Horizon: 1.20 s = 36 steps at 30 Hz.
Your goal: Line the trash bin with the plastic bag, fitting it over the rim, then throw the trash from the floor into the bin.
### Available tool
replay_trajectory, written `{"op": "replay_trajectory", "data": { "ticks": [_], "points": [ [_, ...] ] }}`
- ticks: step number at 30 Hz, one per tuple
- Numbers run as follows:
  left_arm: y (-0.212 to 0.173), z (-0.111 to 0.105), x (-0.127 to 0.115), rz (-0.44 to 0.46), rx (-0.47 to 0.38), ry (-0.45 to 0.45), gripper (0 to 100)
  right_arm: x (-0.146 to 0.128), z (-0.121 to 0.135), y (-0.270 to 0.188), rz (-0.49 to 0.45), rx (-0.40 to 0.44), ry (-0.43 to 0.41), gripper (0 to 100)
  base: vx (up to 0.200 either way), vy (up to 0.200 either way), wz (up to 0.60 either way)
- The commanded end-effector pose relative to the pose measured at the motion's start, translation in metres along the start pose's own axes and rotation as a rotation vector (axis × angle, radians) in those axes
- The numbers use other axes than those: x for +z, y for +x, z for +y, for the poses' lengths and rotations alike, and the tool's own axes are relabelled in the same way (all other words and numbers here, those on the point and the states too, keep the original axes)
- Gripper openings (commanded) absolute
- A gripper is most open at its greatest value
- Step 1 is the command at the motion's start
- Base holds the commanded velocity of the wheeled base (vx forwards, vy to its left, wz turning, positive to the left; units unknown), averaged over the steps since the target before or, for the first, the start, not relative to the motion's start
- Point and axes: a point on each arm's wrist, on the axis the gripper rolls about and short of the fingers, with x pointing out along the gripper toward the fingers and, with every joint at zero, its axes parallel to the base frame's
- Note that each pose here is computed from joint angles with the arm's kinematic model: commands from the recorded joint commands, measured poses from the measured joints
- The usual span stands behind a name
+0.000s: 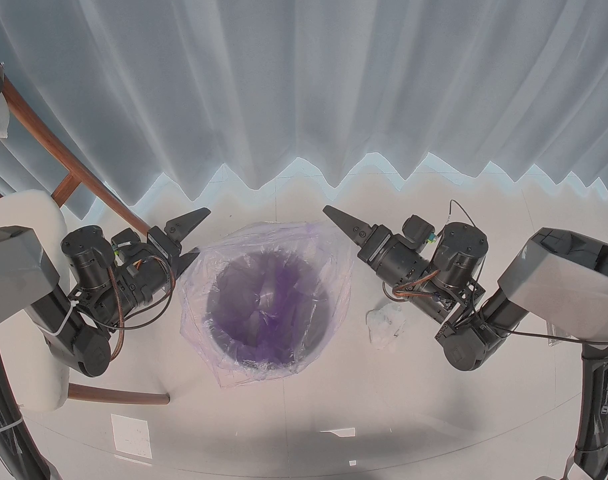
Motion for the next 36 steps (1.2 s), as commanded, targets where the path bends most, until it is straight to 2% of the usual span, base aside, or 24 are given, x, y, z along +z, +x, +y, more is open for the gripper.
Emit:
{"op": "replay_trajectory", "data": {
  "ticks": [1, 7, 15, 23, 36],
  "points": [
    [0.007, 0.011, 0.002, 0.002, 0.010, -0.004, 100, 0.002, -0.021, 0.011, -0.018, -0.021, -0.004, 100, 0.000, 0.000, 0.00],
    [0.016, 0.017, 0.003, 0.000, 0.003, -0.001, 100, 0.002, -0.040, 0.013, -0.028, -0.048, -0.005, 100, 0.000, 0.000, 0.00],
    [0.030, 0.036, 0.000, 0.006, 0.019, -0.008, 100, -0.004, -0.060, 0.018, -0.032, -0.065, -0.005, 100, 0.000, 0.000, 0.00],
    [0.034, 0.047, 0.012, -0.026, 0.026, -0.002, 100, -0.010, -0.069, 0.029, -0.040, -0.051, -0.002, 100, 0.000, 0.000, 0.00],
    [0.041, 0.069, 0.003, -0.004, 0.070, -0.022, 100, -0.028, -0.093, 0.033, -0.025, -0.073, 0.004, 100, 0.000, 0.000, 0.00]
  ]
}}
